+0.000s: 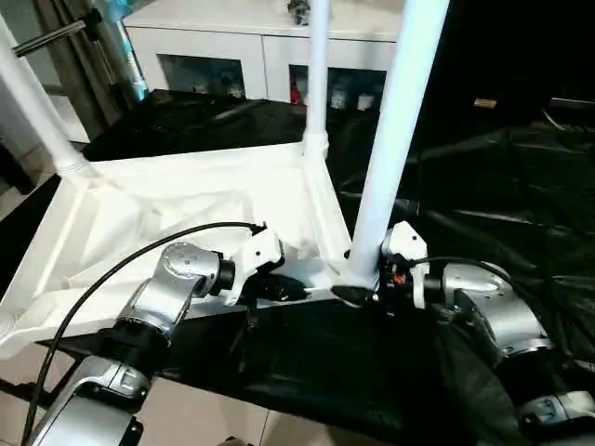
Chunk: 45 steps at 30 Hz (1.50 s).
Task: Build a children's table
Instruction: Rotate leg to tighten
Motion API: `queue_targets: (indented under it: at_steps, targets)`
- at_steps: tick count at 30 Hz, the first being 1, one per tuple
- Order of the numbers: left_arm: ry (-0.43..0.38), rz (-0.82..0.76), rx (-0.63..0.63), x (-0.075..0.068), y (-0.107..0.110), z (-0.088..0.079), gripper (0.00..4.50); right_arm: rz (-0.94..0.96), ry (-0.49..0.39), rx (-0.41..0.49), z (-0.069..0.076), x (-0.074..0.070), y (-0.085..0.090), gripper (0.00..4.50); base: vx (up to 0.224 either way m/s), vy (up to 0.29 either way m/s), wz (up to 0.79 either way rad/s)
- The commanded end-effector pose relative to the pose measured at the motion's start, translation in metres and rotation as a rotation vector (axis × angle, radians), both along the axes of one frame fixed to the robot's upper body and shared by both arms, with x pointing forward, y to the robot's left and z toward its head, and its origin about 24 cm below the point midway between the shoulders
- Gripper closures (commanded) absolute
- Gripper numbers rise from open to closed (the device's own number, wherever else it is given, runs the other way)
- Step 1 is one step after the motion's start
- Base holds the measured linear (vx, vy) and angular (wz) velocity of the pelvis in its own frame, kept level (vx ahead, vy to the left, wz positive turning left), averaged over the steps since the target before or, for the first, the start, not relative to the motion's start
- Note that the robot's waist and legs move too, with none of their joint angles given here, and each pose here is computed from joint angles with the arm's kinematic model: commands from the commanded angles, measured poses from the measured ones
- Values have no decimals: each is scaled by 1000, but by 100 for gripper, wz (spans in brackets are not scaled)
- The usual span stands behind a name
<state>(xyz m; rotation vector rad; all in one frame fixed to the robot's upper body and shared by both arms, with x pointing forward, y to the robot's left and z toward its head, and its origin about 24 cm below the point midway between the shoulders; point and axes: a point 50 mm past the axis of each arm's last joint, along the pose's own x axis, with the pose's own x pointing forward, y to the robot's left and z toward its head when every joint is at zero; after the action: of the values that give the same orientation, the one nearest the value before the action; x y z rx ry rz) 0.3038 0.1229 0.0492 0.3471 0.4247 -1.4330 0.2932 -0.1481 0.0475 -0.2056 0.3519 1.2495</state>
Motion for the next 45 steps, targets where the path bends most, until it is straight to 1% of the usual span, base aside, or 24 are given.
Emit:
queue_targets:
  at_steps: [1, 5, 7, 10, 11, 12, 16, 18, 20, 21, 22, 23, 24, 26, 28, 29, 32, 33, 35, 36, 40, 42, 43, 45]
  targets:
    - [-20, -37, -10, 0, -7, 4, 450, 137, 40, 13, -4, -11, 20, 104, 0, 0, 0]
    - [-12, -43, -21, 0, -7, 6, 450, 150, 59, 30, -2, -12, 23, 125, 0, 0, 0]
    - [-12, -41, -23, 0, -7, 6, 450, 150, 60, 31, -2, -12, 24, 145, 0, 0, 0]
    - [-21, 15, -17, 2, -11, 3, 450, 101, 68, 43, -7, -10, 26, 161, 0, 0, 0]
    - [-19, 61, -10, 5, -12, 1, 450, 16, 87, 55, -11, -6, 28, 170, 0, 0, 0]
    - [-18, 76, -8, 6, -13, 1, 450, -11, 94, 58, -12, -4, 28, 170, 0, 0, 0]
    - [-38, 218, 7, 19, -20, 2, 450, -208, 75, 29, -25, 5, 33, 175, 0, 0, 0]
    - [-43, 328, -8, 27, -28, 1, 450, -360, 80, 31, -32, 13, 41, 175, 0, 0, 0]
    - [-43, 382, -18, 30, -34, 0, 450, -444, 78, 25, -35, 18, 47, 175, 0, 0, 0]
    - [-38, 428, -34, 31, -42, -2, 450, -552, 75, 9, -37, 24, 54, 175, 0, 0, 0]
    - [-38, 430, -35, 31, -43, -2, 450, -557, 75, 9, -37, 24, 54, 175, 0, 0, 0]
    - [-41, 441, -34, 30, -51, -5, 450, -610, 62, -6, -38, 28, 64, 175, 0, 0, 0]
    - [-39, 434, -32, 29, -55, -7, 450, -605, 34, -23, -38, 29, 69, 175, 0, 0, 0]
    - [-37, 409, -29, 26, -59, -9, 450, -607, 42, 9, -37, 29, 71, 106, 0, 0, 0]
    - [-41, 397, -25, 24, -60, -9, 450, -620, 62, 36, -37, 29, 70, 99, 0, 0, 0]
    - [-57, 378, -24, 25, -57, -7, 450, -593, 43, 41, -35, 29, 67, 99, 0, 0, 0]
    - [-76, 340, -33, 25, -52, -4, 450, -538, 8, 56, -30, 28, 64, 60, 0, 0, 0]
    - [-77, 332, -37, 24, -52, -3, 450, -525, 4, 56, -29, 28, 63, 58, 0, 0, 0]
    - [-75, 235, -62, 18, -46, 0, 450, -421, -28, 54, -27, 23, 57, 58, 0, 0, 0]
    - [-75, 227, -64, 17, -46, 0, 450, -414, -29, 54, -27, 23, 56, 58, 0, 0, 0]
    - [-38, 99, -50, 6, -34, -1, 450, -262, -44, 75, -18, 14, 43, 58, 0, 0, 0]
    - [-12, 19, -40, -1, -27, -1, 450, -151, -31, 77, -14, 7, 35, 58, 0, 0, 0]
    - [-12, 19, -40, -1, -27, -1, 450, -151, -31, 77, -14, 7, 35, 58, 0, 0, 0]
    - [7, -30, -33, -5, -22, 1, 450, -66, -19, 75, -11, 2, 30, 58, 0, 0, 0]
